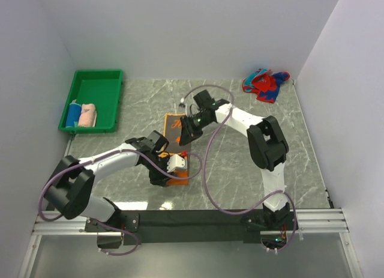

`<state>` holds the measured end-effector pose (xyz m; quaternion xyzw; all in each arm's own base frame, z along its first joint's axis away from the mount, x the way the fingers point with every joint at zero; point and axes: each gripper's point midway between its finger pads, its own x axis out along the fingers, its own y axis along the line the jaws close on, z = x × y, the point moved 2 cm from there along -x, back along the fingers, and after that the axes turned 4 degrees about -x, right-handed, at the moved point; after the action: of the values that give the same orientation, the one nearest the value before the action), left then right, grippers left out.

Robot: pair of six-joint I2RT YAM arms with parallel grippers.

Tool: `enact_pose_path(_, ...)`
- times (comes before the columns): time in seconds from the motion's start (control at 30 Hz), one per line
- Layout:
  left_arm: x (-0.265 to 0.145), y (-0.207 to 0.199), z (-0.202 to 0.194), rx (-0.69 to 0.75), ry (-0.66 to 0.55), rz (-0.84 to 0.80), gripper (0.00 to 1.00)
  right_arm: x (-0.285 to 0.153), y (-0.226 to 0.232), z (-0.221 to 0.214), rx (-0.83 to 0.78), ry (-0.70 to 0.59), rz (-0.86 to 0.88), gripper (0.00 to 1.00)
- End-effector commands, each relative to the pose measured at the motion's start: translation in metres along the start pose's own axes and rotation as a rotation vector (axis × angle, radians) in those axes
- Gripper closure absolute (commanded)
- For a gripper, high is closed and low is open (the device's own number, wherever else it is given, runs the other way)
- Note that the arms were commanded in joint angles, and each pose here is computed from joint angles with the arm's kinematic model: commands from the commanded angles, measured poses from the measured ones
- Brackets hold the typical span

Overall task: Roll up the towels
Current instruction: Fold the towel, then roll the towel

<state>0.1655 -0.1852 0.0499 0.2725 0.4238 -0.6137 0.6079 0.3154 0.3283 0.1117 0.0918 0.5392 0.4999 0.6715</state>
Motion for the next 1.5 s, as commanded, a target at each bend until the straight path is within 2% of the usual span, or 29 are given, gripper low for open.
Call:
enact_pose_path(0.0, -0.011, -0.005, 0.013, 0.042, -0.076, 0.031, 0.48, 0.016, 0.027, -0.017, 0.051, 0.047, 0.152, 0.71)
enact_pose_path(0.2, -0.003, -0.005, 0.003, 0.103, -0.047, 0.096, 0.51, 0.042, 0.023, -0.038, 0.082, 0.131, 0.159, 0.74)
enact_pose_path(0.5, 0.017, 0.002, -0.012, 0.129, 0.016, 0.114, 0.5, 0.071, -0.023, -0.067, 0.133, 0.213, 0.043, 0.79)
enact_pose_path(0.6, 0.02, 0.002, -0.02, 0.137, 0.048, 0.106, 0.64, 0.072, -0.027, -0.069, 0.133, 0.225, 0.03, 0.79)
enact_pose_path(0.63, 0.019, 0.002, -0.02, 0.136, 0.053, 0.101, 0.77, 0.072, -0.029, -0.068, 0.124, 0.225, 0.018, 0.8)
enact_pose_path(0.73, 0.01, -0.005, -0.008, 0.135, 0.026, 0.064, 0.97, 0.069, -0.029, -0.068, 0.093, 0.225, 0.002, 0.8)
enact_pose_path(0.77, 0.007, -0.008, -0.003, 0.129, 0.014, 0.054, 0.99, 0.068, -0.029, -0.067, 0.082, 0.221, 0.001, 0.8)
enact_pose_path(0.93, -0.01, -0.015, 0.027, 0.081, -0.082, -0.024, 0.99, 0.063, -0.023, -0.07, 0.031, 0.223, -0.004, 0.8)
enact_pose_path(1.07, -0.02, -0.014, 0.037, 0.026, -0.121, -0.073, 0.99, 0.063, -0.015, -0.074, -0.003, 0.231, -0.006, 0.8)
enact_pose_path(1.47, -0.044, 0.04, 0.052, -0.163, -0.256, -0.051, 0.99, 0.056, -0.003, -0.07, -0.064, 0.235, -0.005, 0.79)
